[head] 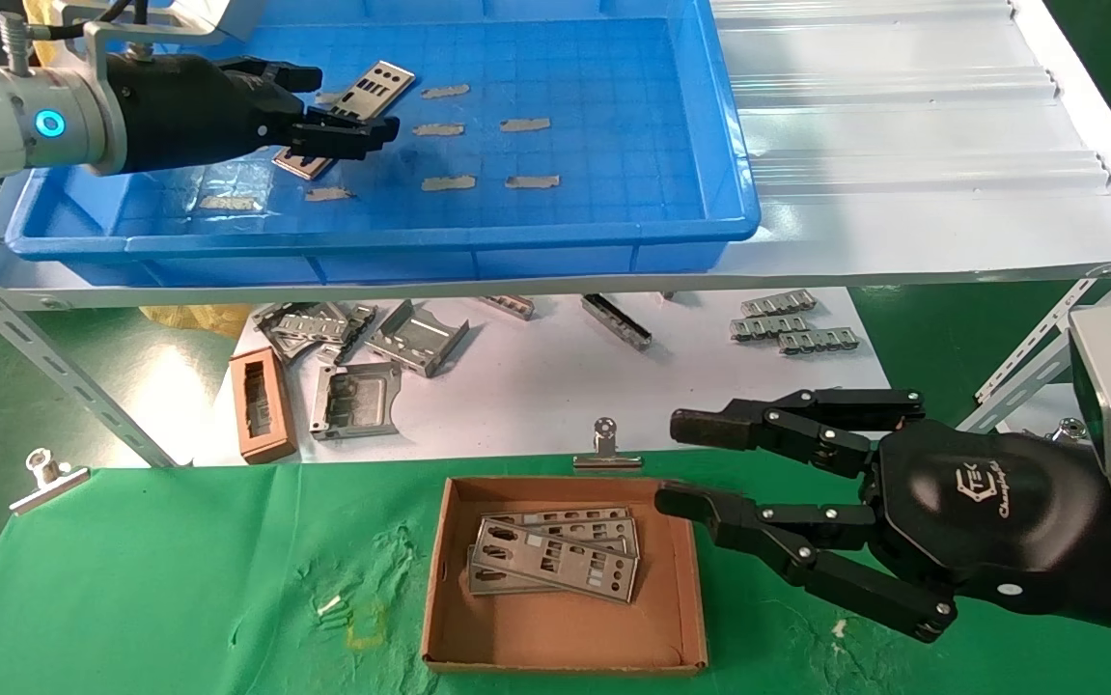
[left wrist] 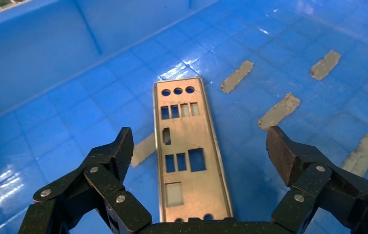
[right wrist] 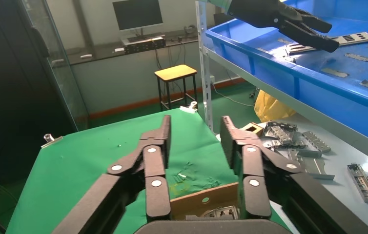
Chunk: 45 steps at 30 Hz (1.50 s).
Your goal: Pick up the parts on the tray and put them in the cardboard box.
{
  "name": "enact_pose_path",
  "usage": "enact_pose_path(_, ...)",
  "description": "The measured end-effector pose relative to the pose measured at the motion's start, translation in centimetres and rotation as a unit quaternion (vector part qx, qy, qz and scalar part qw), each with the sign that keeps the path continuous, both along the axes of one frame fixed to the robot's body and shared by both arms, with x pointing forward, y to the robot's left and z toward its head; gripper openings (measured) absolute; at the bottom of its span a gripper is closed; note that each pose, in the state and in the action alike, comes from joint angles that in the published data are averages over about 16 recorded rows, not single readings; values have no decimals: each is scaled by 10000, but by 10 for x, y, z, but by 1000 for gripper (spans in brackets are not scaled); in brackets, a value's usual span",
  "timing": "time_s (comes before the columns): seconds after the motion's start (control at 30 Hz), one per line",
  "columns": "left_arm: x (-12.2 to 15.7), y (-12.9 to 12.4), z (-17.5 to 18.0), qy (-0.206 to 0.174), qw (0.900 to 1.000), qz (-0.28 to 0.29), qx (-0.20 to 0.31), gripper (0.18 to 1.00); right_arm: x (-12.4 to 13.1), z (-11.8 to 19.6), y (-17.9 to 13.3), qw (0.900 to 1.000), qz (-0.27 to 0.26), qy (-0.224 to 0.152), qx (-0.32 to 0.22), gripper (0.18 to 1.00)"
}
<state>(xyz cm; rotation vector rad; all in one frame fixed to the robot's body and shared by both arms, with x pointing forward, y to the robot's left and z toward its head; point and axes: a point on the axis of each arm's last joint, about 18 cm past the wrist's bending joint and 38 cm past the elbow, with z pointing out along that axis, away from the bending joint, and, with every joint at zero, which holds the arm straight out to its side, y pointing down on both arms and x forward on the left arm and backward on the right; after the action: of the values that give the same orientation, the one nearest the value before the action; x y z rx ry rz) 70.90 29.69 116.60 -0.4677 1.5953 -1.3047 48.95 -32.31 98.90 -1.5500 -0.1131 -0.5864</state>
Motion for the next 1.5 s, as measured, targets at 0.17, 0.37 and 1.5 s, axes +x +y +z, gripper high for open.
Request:
enact_pose_path(0.17,0,0,-2,-2,10000,-38,-50,975,0,0,0,10000,0,0,0,475)
enact_pose_path(0.37,2,-1,-3,-12,10000,-38,-60,926,0,0,0,10000,0,0,0,617)
enact_pose_path(1.5,-31,-4,36,-660,9959,-596,137,427,0,0,0,10000,0,0,0,1000)
